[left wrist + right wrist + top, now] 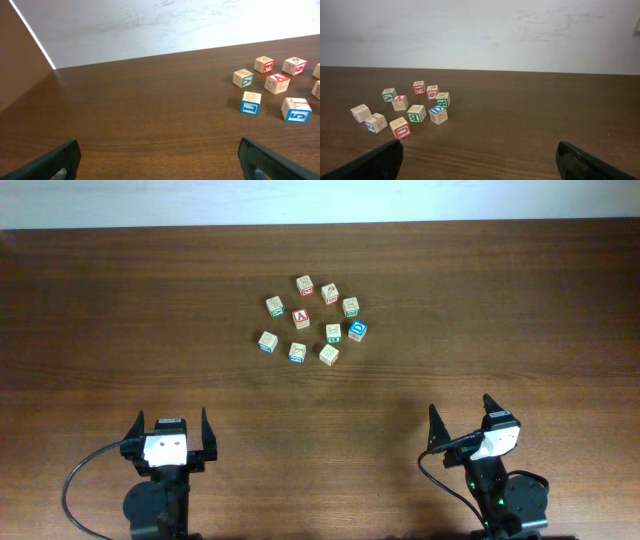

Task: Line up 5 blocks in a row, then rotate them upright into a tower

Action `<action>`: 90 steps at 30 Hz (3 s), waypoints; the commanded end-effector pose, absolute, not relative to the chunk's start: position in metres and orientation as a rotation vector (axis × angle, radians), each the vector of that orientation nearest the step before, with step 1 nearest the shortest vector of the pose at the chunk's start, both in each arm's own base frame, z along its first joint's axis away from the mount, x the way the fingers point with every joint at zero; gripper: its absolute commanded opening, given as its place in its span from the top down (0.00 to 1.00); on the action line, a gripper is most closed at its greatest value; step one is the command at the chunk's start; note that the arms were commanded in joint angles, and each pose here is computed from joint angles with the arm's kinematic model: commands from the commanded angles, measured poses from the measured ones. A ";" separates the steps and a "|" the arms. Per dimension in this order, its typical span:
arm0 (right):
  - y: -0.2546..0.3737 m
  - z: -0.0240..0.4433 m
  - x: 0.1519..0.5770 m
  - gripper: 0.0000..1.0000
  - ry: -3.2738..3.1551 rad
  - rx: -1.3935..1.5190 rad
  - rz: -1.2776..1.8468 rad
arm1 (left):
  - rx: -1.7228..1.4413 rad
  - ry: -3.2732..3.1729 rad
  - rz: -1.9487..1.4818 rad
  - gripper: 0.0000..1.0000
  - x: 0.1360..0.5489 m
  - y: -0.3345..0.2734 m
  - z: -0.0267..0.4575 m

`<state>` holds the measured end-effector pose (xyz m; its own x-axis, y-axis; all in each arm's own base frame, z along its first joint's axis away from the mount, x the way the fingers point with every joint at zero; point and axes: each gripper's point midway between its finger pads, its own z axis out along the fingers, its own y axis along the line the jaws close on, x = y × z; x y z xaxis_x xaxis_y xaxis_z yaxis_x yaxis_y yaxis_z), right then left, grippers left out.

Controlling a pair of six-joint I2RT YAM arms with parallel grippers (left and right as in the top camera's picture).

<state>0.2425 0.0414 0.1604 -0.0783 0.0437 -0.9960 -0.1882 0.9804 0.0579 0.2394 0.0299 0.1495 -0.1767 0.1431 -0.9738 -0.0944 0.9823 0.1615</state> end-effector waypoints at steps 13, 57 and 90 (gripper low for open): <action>0.046 0.157 0.242 0.02 1.644 -0.123 0.216 | 0.070 1.750 0.183 0.01 0.239 0.024 0.148; 0.140 0.250 0.418 0.02 2.392 -0.317 0.751 | 0.323 2.312 -0.602 0.01 0.380 -0.054 0.262; 0.176 0.041 0.482 0.49 2.734 0.386 0.212 | -0.071 2.656 -0.389 0.01 0.392 -0.009 0.172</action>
<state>0.4761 0.1830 0.0484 -0.9065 0.2610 -0.3318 0.1924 0.9550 0.2256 0.3874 -0.0176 0.1717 -0.8996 -0.0790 -0.4296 0.0669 0.9470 -0.3143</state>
